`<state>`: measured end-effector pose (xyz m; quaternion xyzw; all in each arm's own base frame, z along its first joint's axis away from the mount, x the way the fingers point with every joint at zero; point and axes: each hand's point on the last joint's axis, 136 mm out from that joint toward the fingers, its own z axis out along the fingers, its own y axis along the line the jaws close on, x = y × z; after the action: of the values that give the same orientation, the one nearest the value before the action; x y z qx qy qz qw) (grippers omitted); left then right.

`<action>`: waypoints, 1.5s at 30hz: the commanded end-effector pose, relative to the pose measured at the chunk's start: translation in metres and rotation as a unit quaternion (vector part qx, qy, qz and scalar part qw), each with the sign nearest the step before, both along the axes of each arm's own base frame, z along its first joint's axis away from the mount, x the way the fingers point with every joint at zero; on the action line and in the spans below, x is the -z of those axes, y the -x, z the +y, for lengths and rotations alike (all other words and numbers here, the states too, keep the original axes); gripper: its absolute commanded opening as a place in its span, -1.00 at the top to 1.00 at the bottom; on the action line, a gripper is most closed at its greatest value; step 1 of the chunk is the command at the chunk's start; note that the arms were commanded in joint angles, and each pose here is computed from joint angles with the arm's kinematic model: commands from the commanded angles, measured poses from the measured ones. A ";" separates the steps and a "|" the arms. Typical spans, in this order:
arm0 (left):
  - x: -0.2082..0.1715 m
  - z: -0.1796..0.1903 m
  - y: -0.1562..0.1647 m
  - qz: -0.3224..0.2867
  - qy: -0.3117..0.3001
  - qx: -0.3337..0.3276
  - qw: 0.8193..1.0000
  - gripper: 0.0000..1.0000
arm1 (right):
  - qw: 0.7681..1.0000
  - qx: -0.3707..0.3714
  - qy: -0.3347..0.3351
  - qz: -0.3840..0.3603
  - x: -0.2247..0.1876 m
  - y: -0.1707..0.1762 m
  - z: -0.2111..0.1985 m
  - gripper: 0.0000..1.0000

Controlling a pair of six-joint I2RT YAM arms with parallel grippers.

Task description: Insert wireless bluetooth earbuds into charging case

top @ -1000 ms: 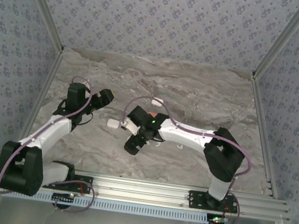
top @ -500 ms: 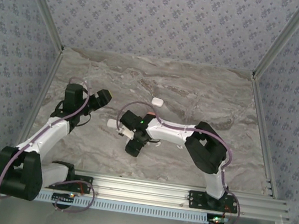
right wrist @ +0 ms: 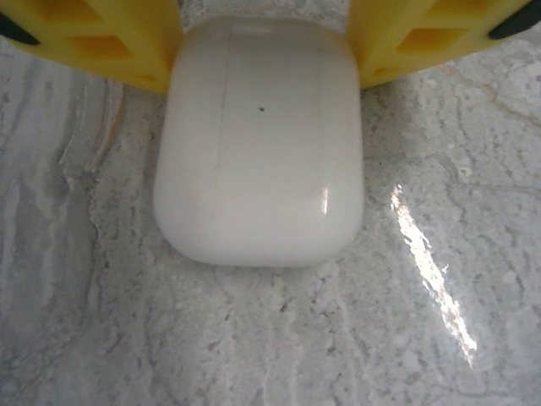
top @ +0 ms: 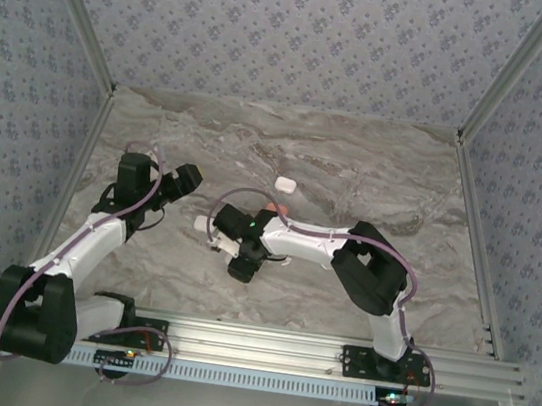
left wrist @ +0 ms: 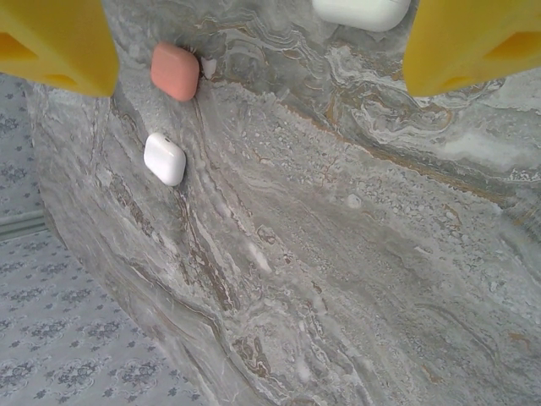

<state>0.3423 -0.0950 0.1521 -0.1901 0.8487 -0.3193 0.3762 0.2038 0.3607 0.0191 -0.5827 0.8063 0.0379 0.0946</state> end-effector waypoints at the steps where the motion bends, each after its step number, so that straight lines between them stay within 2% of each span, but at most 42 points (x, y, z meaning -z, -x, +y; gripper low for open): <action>1: -0.005 -0.002 0.002 -0.008 -0.001 0.013 1.000 -0.73 | 0.999 0.017 -0.003 -0.031 0.002 -0.018 -0.001 0.10; 9: -0.023 -0.018 0.003 -0.034 0.024 0.060 0.997 -0.73 | 0.993 0.024 -0.085 -0.081 -0.047 -0.033 0.000 0.18; 15: -0.052 -0.049 0.017 -0.058 0.067 0.153 0.984 -0.69 | 0.980 0.021 -0.140 -0.143 -0.099 -0.046 -0.011 0.17; 18: -0.067 -0.068 0.029 -0.070 0.085 0.216 0.970 -0.64 | 0.972 0.023 -0.159 -0.173 -0.121 -0.053 -0.025 0.16; 23: -0.084 -0.091 0.056 -0.091 0.075 0.307 0.944 -0.53 | 0.954 0.014 -0.204 -0.219 -0.169 -0.062 -0.038 0.14; 30: -0.101 -0.135 0.086 -0.115 0.100 0.411 0.899 -0.53 | 0.945 -0.009 -0.197 -0.261 -0.196 -0.072 -0.049 0.13; 32: -0.102 -0.146 0.091 -0.115 0.100 0.428 0.891 -0.55 | 0.944 -0.016 -0.199 -0.265 -0.199 -0.072 -0.049 0.13; 38: -0.101 -0.157 0.087 -0.106 0.099 0.436 0.888 -0.60 | 0.934 -0.023 -0.221 -0.279 -0.222 -0.073 -0.043 0.13; 42: -0.101 -0.162 0.087 -0.105 0.100 0.442 0.885 -0.51 | 0.932 -0.027 -0.233 -0.277 -0.227 -0.069 -0.042 0.13; 45: -0.103 -0.167 0.088 -0.110 0.104 0.448 0.881 -0.36 | 0.931 -0.029 -0.241 -0.272 -0.229 -0.067 -0.040 0.12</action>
<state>0.2546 -0.2541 0.2351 0.1809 0.7801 -0.5465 0.2450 0.2716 0.3168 0.2223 -0.5553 0.7148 0.0586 0.4210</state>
